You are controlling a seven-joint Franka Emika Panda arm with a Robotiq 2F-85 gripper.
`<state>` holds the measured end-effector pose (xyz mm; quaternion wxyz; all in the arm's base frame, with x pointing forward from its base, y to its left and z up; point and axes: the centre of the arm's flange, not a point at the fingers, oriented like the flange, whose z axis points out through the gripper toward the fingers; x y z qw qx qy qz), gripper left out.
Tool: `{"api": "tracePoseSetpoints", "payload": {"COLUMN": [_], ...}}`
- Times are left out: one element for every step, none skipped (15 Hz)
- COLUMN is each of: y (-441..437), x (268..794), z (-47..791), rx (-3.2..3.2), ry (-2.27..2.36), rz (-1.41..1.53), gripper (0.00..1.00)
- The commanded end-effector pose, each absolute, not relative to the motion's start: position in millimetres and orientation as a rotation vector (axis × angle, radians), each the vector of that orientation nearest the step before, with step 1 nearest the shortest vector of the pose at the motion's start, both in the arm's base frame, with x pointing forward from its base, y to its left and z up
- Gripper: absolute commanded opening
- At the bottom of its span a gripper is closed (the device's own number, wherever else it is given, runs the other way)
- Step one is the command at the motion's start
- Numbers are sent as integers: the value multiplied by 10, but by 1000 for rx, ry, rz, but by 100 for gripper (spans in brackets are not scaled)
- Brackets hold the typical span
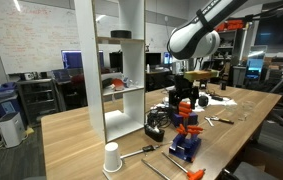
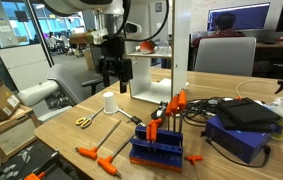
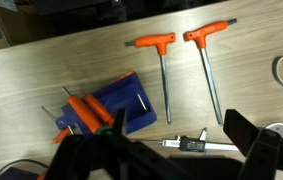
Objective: Put the white cup into the lowest of the white shelf
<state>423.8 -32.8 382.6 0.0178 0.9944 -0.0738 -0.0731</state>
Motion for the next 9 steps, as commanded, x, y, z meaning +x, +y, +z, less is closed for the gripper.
{"api": "tracePoseSetpoints", "payload": {"y": [21,111,196,261,328,387,447,500,560], "x": [4522,4577,4643,4696,4758,4817,4879,4935,4989], "z": [3856,3849,3828,3820,3801,3773,3749,3713,3671], "rx": [3172,3194,3216,3233,3254,3266,3277,3290,3295], "ry": [-197,-201,-219,-237,-261,-290,-323,-358,-381], "rz": [-120,-96,-74,-55,-39,-26,-20,-18,-10], "gripper": [100,100,100,100,100,100,100,100,100]}}
